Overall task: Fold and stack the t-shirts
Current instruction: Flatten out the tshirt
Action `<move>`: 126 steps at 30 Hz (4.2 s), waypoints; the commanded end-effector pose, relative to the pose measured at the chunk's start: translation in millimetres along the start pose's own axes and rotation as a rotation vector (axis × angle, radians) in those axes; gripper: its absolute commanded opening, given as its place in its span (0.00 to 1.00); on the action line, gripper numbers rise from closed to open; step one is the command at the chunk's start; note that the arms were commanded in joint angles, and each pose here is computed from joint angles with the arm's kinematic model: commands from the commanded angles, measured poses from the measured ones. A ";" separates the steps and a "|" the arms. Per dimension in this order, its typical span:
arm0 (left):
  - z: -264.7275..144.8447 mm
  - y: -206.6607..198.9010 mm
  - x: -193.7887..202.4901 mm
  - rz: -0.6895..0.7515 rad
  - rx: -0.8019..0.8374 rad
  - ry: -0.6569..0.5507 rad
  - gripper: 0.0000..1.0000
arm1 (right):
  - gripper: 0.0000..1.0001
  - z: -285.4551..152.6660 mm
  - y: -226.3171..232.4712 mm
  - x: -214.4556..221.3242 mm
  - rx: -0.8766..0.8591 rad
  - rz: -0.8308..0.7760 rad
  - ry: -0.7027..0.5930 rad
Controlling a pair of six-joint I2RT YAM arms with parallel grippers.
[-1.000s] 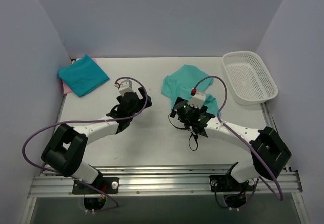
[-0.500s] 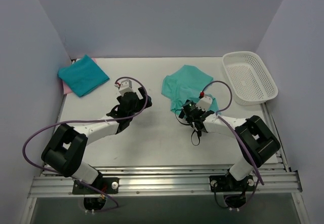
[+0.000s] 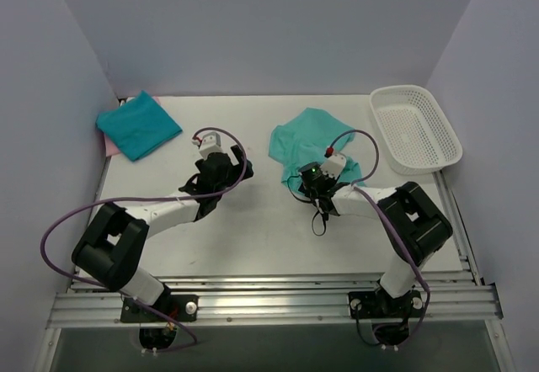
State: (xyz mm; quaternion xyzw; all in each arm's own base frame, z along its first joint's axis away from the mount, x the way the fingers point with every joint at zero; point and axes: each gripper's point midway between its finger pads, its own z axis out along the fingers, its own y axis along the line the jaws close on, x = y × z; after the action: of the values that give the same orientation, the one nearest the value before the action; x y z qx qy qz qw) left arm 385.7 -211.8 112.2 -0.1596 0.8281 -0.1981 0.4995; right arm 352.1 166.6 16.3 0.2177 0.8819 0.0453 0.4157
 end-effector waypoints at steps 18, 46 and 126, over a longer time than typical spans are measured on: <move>3.0 -9.4 -25.7 -0.026 0.031 -0.056 1.00 | 0.00 -25.7 35.4 -21.4 -0.079 -0.011 0.060; -17.0 -23.4 -36.4 -0.053 0.091 -0.080 1.00 | 0.00 -275.7 -37.6 -247.6 0.049 0.145 -0.530; 26.0 -148.5 33.3 -0.121 0.205 0.136 0.88 | 0.00 -165.8 -71.6 -193.4 0.258 0.025 -0.408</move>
State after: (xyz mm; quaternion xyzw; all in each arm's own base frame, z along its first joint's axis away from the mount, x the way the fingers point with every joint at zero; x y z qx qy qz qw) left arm 410.6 -356.2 139.5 -0.1035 0.8298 -0.3145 0.4492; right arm 311.3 42.8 239.0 0.2766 0.7854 -0.1070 0.5434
